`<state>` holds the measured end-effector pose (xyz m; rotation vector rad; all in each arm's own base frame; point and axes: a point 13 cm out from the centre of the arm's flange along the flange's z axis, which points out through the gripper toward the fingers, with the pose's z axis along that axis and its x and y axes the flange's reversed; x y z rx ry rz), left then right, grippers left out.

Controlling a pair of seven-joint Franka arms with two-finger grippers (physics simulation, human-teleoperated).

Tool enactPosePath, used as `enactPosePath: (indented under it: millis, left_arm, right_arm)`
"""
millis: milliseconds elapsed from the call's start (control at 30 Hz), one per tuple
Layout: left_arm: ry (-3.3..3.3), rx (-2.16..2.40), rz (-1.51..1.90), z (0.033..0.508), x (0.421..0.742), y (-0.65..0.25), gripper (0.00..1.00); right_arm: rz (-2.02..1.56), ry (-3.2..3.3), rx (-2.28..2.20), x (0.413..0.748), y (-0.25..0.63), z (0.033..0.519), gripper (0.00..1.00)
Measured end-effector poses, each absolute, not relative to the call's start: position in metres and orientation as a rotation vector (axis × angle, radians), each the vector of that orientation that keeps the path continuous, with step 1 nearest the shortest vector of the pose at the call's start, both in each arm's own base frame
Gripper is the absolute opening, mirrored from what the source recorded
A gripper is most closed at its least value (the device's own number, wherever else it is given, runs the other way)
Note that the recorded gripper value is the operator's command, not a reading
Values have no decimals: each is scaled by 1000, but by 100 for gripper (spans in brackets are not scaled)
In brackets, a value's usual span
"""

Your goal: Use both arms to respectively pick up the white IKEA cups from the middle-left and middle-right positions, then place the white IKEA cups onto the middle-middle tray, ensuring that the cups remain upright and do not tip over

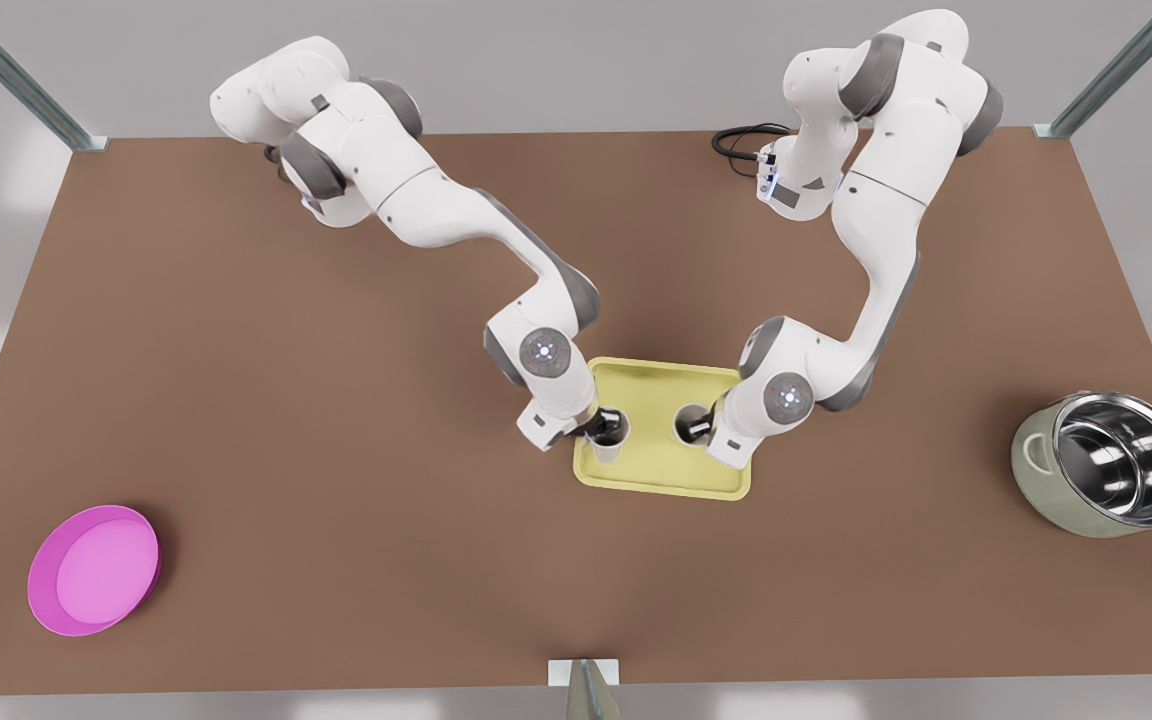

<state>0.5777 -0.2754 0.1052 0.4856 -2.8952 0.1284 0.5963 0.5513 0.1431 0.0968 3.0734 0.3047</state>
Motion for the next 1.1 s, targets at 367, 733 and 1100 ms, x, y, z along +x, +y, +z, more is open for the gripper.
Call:
enactPosePath:
  millis: [367, 733, 1100]
  left_arm:
    - [-2896, 550, 141, 128, 577, -290, 100]
    - [-3049, 772, 68, 416, 669, -128, 100]
    - [-3001, 305, -164, 469, 589, -81, 100]
  right_arm:
    - [274, 3107, 467, 568, 567, 106, 100]
    - [312, 3051, 668, 575, 571, 145, 100]
    - [-18, 3149, 959, 691, 244, 154, 100]
